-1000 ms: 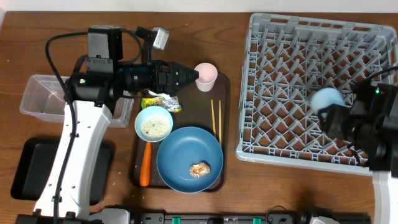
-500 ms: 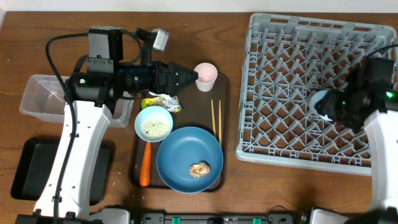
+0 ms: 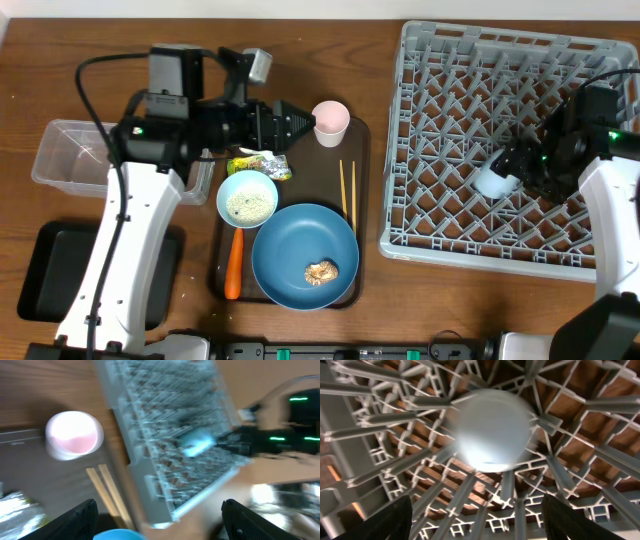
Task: Sort waste into correct bins and load items into the dishwasher rack
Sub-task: 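Carry the blue cup with the right gripper into the dish rack, then grasp the pink cup with the left gripper and lift it, then hand the pink cup from the left gripper to the right gripper, then place the pink cup in the dish rack with the right gripper, then grasp the white tissue on the tray with the left gripper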
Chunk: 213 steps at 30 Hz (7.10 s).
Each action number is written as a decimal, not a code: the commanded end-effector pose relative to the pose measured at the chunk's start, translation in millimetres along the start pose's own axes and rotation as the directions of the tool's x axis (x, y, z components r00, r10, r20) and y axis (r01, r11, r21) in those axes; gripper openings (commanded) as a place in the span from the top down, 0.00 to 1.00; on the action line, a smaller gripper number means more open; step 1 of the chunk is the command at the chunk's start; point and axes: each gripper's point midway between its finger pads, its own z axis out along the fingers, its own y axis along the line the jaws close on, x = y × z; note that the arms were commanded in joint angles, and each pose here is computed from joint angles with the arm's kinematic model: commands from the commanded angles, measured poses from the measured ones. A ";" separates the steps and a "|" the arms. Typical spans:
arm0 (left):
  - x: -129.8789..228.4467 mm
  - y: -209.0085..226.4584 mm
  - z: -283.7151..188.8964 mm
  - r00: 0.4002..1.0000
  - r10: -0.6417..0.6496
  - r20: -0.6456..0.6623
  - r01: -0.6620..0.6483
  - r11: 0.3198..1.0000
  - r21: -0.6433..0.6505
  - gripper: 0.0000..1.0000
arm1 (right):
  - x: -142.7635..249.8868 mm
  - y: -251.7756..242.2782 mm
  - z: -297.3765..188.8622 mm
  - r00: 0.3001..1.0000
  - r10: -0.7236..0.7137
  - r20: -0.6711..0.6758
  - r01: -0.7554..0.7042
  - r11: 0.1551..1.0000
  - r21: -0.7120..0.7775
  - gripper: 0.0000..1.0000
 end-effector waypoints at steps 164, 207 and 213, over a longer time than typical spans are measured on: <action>62.1 25.5 -66.4 0.992 -0.119 -0.051 0.086 0.900 -0.428 0.13 | -38.1 62.6 -131.8 0.914 -0.065 0.400 0.231 0.895 -0.381 0.23; 111.9 189.2 99.1 0.913 -0.235 -0.332 -0.085 0.688 -0.721 0.75 | 22.0 111.8 -124.0 0.913 -0.256 0.319 0.368 0.852 -0.372 0.26; 109.6 188.3 100.5 0.917 -0.227 -0.327 -0.084 0.691 -0.718 0.94 | 22.4 111.6 -123.8 0.913 -0.256 0.317 0.368 0.852 -0.372 0.26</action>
